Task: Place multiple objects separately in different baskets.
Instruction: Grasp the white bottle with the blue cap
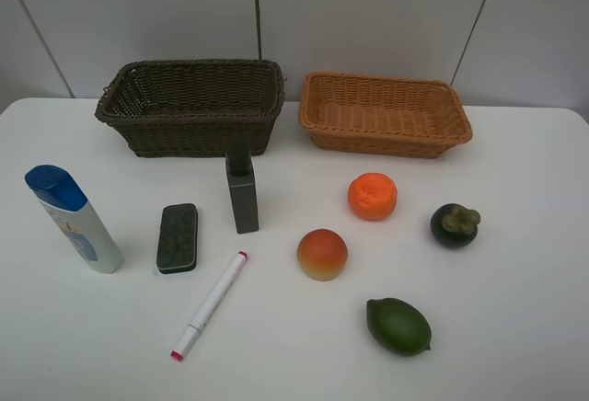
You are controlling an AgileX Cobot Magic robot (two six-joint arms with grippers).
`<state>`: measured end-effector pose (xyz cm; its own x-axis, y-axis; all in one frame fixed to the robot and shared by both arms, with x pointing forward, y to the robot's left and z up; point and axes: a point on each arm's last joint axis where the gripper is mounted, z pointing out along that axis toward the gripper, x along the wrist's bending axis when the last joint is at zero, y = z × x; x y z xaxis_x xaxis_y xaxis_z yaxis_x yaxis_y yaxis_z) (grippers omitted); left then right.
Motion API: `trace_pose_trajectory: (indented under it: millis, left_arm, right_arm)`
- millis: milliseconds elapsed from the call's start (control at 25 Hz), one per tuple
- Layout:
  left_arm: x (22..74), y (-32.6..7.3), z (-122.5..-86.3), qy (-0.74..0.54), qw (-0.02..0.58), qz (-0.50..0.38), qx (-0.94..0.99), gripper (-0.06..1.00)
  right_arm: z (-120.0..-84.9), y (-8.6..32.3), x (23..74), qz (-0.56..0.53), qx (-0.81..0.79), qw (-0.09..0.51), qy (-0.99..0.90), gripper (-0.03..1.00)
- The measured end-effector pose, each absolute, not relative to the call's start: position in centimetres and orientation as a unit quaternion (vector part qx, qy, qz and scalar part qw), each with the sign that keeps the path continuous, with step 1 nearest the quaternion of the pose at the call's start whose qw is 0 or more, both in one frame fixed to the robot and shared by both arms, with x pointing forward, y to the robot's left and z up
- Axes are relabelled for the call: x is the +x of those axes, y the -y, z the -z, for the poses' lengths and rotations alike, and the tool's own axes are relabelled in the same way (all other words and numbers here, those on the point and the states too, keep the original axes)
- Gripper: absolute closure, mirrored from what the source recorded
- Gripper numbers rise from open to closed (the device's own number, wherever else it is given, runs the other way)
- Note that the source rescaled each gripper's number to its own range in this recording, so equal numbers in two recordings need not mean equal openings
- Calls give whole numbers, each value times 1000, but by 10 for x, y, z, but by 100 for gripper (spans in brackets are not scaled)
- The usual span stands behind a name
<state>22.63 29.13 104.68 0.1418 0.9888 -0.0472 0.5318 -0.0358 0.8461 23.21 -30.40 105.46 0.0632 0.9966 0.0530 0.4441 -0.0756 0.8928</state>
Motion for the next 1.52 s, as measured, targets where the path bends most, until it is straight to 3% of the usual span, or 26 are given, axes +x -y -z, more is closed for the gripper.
trace_pose_trajectory:
  millis: [560,1120,1280,1520]
  left_arm:
    - [231,-291,-1047,-616,383,-276,631,5]
    - [359,-286,-1080,-727,184,-75,657,5]
    - [399,-283,-1075,-763,119,-2,635,5]
    - [440,-277,-1054,-800,74,67,592,5]
  right_arm:
    - [-1055,304,232,-376,630,367,-572,-3]
    - [-1055,304,232,-376,630,367,-572,-3]
    - [-1055,304,232,-376,630,367,-572,-3]
    - [-1055,304,232,-376,630,367,-572,-3]
